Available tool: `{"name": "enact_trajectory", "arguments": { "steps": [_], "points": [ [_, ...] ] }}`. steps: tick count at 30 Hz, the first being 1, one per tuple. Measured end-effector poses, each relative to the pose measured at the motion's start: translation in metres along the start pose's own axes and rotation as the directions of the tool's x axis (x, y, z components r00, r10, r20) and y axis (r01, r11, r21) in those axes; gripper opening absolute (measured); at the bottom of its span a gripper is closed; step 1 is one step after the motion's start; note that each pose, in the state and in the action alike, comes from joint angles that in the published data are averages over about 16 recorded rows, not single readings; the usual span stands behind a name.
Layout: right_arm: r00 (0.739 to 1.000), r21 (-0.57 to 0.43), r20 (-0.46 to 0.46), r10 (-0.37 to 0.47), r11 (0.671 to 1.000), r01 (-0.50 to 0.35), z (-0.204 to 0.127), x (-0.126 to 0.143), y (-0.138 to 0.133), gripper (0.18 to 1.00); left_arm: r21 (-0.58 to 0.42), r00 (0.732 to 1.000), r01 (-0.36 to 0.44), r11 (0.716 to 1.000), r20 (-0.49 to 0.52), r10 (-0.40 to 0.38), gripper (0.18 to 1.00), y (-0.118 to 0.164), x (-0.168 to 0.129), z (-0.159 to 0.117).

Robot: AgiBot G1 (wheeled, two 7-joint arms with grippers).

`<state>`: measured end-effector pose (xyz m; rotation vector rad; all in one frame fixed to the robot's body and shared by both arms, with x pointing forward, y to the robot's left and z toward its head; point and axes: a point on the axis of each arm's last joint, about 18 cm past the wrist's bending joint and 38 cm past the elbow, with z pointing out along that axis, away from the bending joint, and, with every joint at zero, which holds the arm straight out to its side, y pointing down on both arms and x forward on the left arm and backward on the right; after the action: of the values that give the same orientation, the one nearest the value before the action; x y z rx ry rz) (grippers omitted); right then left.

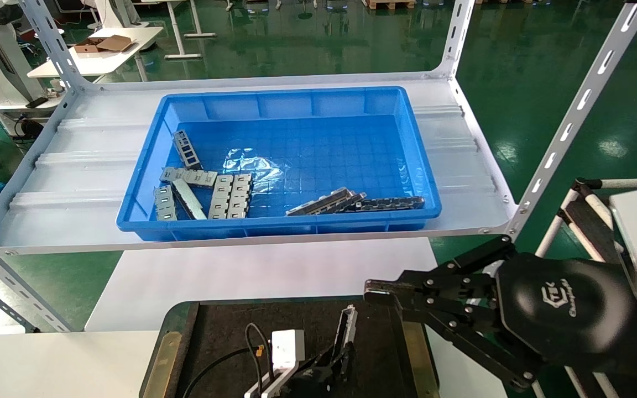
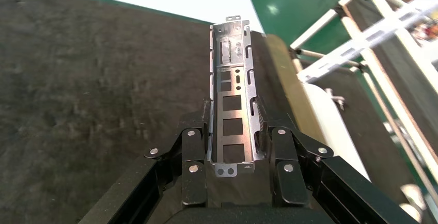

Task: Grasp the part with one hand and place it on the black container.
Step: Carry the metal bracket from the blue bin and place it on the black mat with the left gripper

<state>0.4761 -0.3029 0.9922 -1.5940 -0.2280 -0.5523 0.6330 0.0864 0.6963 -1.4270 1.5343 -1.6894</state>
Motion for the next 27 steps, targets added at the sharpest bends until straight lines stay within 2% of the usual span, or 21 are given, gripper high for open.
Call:
{"name": "enact_trajectory", "arguments": {
  "steps": [10, 27],
  "points": [
    [1.0, 0.0, 0.0, 0.0, 1.0, 0.0, 0.0, 0.0, 0.0, 0.191, 0.02, 0.996, 0.042, 0.999, 0.073, -0.044, 0.356, -0.001, 0.003, 0.018],
    [1.0, 0.0, 0.0, 0.0, 1.0, 0.0, 0.0, 0.0, 0.0, 0.191, 0.017, 0.99, 0.078, 0.997, 0.113, -0.08, 0.356, 0.003, -0.001, 0.028]
  ]
}}
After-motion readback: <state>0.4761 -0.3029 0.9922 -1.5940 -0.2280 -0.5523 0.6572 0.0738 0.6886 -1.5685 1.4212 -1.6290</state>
